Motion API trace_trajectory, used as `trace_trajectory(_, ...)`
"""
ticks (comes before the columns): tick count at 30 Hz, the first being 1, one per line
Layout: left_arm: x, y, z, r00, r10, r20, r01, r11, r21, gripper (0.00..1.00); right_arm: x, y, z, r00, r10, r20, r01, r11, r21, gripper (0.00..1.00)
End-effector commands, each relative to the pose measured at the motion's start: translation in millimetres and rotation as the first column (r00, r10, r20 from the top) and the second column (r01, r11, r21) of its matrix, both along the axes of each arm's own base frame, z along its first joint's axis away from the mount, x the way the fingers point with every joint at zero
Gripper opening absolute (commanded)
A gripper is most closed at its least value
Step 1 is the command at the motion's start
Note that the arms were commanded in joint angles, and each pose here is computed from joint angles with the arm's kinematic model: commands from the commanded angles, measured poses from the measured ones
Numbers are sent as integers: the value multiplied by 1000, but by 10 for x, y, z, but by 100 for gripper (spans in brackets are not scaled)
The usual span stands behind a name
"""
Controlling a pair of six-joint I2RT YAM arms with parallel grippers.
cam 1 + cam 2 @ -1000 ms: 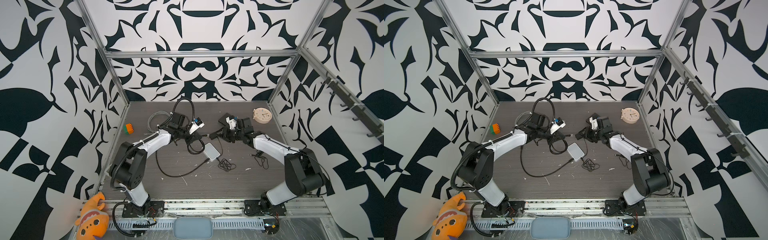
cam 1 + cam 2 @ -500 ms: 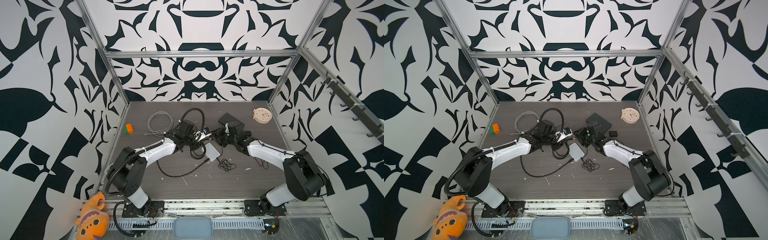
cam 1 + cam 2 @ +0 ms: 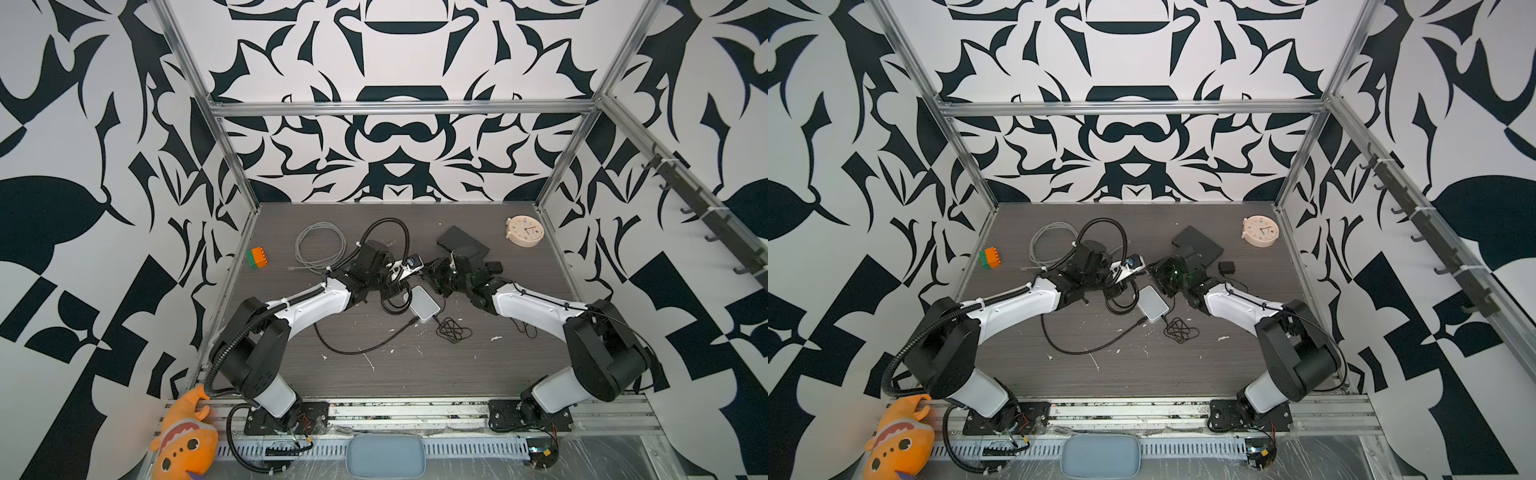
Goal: Insert the plug into the switch port
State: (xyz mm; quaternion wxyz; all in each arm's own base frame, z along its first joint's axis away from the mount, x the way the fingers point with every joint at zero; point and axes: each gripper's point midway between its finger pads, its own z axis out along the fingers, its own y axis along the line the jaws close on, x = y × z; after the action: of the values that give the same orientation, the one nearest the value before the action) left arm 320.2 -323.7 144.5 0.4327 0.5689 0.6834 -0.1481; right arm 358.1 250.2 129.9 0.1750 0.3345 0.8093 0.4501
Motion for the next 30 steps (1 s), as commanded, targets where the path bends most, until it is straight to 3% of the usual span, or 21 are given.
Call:
trace_trajectory(1,-18,-1,87,999,-17,38,17,1000,-2,0,111,38,200,998,-31,59,29,999,42,43)
trace_trajectory(4,-9,-1,94,999,-16,44,17,1000,-2,0,118,66,210,998,-31,56,28,998,55,39)
trace_trajectory(10,4,-4,80,999,-15,48,15,1000,1,0,111,111,199,998,-25,54,21,997,68,22)
trace_trajectory(14,10,-1,82,998,-12,56,12,1000,-4,0,110,137,175,999,-13,46,9,997,75,22)
trace_trajectory(21,7,-1,89,998,-17,63,17,1000,-2,0,115,210,163,999,-2,39,-2,996,85,32)
trace_trajectory(26,7,4,63,998,-13,62,13,1000,4,0,119,251,191,999,6,49,-11,995,96,16)
trace_trajectory(30,44,44,25,998,13,68,-15,1000,21,0,110,237,197,998,1,61,-7,995,98,8)
